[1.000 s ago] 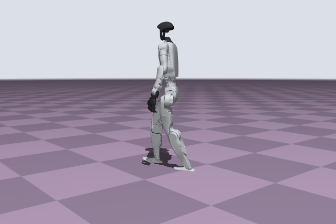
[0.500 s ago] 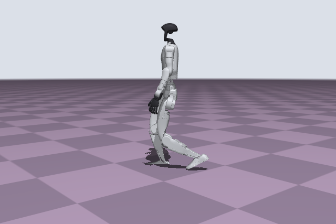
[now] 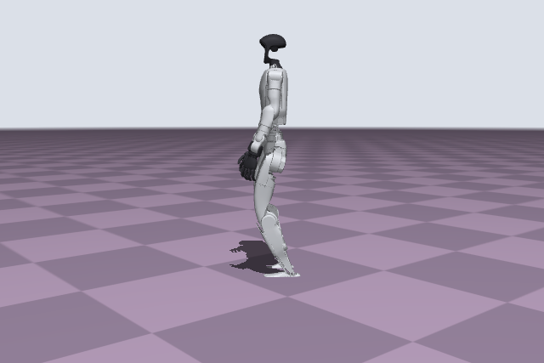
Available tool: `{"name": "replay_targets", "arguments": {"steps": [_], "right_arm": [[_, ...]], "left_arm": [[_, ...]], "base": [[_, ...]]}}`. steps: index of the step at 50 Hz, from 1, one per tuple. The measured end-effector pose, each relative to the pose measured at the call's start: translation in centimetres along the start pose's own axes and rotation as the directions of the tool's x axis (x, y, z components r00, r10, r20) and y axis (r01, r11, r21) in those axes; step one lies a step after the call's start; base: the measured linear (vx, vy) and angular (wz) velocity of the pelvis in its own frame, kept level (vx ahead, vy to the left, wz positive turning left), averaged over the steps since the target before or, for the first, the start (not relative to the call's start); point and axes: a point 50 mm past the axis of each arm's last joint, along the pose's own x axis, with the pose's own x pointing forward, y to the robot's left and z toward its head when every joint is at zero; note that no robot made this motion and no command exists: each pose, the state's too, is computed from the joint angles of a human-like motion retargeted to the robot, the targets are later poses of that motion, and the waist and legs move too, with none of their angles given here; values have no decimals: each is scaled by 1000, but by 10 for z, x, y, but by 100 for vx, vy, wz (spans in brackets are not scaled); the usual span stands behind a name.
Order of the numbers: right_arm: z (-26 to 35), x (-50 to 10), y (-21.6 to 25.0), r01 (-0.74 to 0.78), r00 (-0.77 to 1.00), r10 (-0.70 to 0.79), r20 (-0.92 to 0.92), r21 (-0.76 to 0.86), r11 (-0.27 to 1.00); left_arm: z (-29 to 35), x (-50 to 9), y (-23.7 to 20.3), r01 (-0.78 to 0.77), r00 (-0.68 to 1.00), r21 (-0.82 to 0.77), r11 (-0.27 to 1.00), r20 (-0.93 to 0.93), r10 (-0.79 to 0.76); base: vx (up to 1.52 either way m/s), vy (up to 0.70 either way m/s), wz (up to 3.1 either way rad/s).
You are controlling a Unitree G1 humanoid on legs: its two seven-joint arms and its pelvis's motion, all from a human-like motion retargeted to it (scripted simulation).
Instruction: Walk
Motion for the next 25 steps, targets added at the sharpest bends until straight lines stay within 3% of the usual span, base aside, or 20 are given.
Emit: {"name": "replay_targets", "arguments": {"steps": [10, 25], "right_arm": [[-25, -2, 17, -59, 993, 56, -106, -25, 998], [-26, -2, 25, -79, 992, 70, -105, -82, 993]], "left_arm": [[5, 1, 3, 10, 1000, 55, 998, -2, -10], [17, 3, 8, -7, 1000, 144, 990, 28, 3]], "base": [[9, 1, 18], [0, 0, 0]]}}
